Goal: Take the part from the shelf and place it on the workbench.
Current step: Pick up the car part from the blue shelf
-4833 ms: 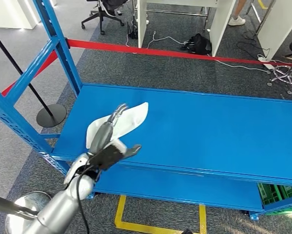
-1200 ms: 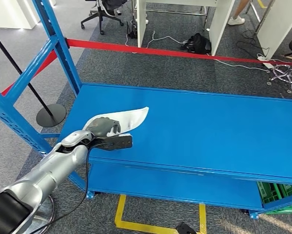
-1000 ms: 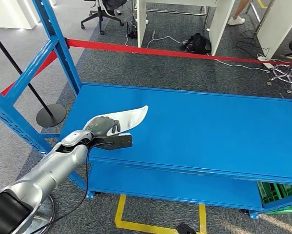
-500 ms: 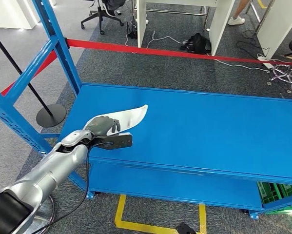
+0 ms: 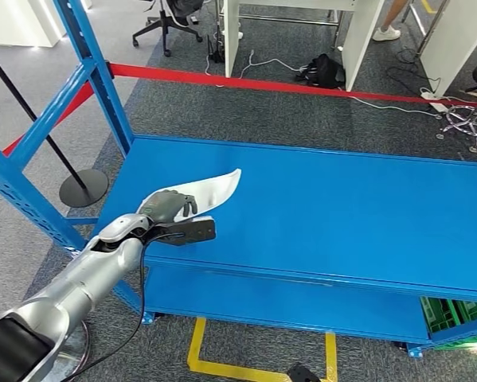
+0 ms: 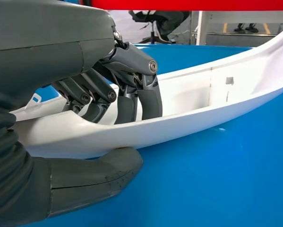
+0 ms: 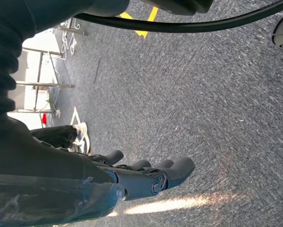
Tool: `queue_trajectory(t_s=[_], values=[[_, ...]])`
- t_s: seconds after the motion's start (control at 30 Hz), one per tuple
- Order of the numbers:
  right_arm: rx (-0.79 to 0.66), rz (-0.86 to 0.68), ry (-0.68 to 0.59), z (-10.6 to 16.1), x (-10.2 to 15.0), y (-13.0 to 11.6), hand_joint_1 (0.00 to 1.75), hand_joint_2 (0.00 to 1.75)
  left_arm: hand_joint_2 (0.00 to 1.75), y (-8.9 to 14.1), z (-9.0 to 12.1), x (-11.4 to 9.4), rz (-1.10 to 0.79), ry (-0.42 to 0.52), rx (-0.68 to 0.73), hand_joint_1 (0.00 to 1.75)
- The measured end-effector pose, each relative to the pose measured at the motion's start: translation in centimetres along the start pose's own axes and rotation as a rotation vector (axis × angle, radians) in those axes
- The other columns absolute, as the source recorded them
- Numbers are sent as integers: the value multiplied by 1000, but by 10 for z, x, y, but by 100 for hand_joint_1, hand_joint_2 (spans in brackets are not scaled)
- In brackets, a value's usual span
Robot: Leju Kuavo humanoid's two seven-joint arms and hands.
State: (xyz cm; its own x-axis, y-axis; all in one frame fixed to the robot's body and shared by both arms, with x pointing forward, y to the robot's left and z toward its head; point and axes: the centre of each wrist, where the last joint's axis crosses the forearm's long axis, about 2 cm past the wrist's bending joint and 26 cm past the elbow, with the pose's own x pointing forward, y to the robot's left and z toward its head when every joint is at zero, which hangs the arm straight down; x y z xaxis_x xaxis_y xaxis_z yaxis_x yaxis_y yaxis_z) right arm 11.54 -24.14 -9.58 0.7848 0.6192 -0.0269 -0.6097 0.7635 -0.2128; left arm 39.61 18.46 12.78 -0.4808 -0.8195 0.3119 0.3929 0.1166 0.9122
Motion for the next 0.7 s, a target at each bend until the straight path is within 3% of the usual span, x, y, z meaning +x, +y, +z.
queue_trajectory(t_s=[0.33, 0.47, 0.7], values=[[2, -12, -4, 0, -2, 2, 0, 175, 175, -3, 4, 12, 24, -50, 101, 175], [-2, -22, -1, -1, -6, 5, 0, 175, 175, -5, 10, 27, 82, -135, 299, 175], [-10, -28, 1, -2, -11, 9, 0, 175, 175, -2, 35, 70, 351, -391, 674, 175]])
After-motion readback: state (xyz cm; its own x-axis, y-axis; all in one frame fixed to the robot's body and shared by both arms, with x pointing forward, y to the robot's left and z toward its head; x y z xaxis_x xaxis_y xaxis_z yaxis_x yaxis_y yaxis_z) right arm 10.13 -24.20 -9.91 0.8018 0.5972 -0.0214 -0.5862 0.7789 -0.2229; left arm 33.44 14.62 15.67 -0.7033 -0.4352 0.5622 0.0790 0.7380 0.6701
